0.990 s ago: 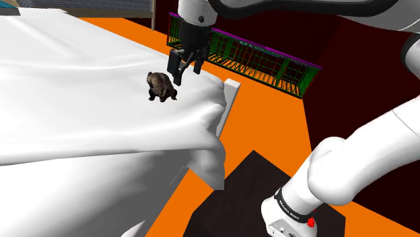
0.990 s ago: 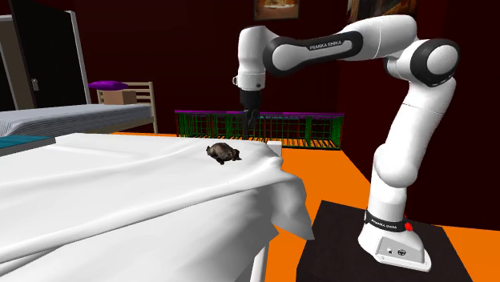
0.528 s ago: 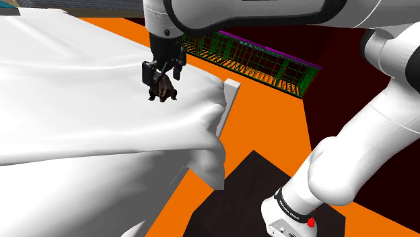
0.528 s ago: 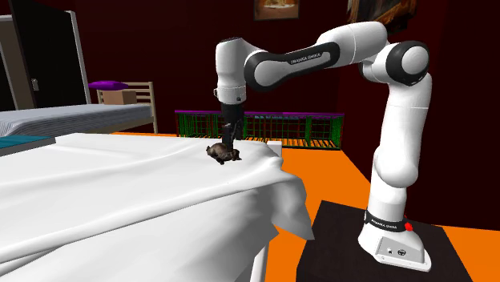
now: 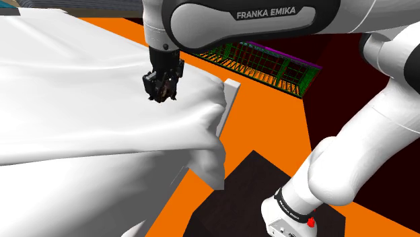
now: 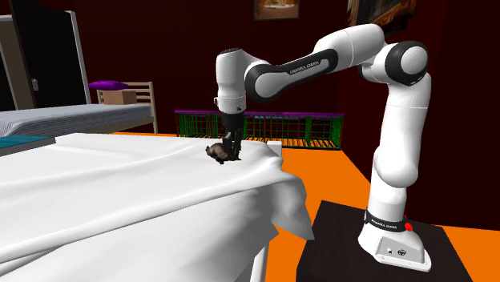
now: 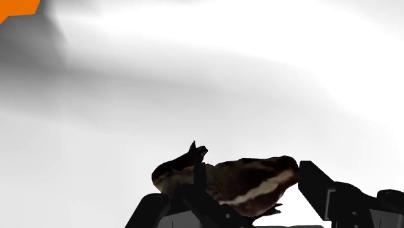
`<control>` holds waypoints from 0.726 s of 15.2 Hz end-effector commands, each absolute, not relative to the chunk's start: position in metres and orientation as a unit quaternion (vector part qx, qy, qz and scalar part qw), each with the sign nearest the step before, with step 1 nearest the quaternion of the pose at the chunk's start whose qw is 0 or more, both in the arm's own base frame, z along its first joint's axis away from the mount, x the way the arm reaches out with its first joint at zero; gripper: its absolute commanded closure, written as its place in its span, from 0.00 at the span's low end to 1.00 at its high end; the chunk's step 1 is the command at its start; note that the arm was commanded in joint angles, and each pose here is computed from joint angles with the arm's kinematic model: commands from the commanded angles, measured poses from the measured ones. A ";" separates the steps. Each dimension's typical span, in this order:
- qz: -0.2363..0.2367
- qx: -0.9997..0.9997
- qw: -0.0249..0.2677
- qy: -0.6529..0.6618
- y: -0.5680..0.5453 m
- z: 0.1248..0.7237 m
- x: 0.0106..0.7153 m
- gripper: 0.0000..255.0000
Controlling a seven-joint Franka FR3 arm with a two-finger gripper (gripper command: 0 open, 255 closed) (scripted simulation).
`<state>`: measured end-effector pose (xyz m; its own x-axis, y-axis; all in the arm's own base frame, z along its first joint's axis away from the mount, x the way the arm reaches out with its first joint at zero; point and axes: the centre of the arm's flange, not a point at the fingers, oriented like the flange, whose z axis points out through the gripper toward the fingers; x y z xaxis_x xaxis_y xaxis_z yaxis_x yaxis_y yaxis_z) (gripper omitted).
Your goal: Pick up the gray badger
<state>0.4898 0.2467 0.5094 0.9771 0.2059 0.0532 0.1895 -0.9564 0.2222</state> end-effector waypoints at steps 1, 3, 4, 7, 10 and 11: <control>0.037 0.988 0.108 0.100 0.247 0.509 0.489 1.00; 0.037 0.988 0.108 0.100 0.247 0.509 0.489 1.00; 0.037 0.988 0.108 0.100 0.246 0.509 0.489 1.00; 0.037 0.988 0.108 0.100 0.247 0.509 0.489 1.00; 0.037 0.988 0.108 0.100 0.247 0.513 0.489 1.00; 0.037 0.988 0.108 0.100 0.247 0.519 0.489 1.00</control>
<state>0.4896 0.2466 0.5153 0.9771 0.2056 0.0549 0.1888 -0.9566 0.2221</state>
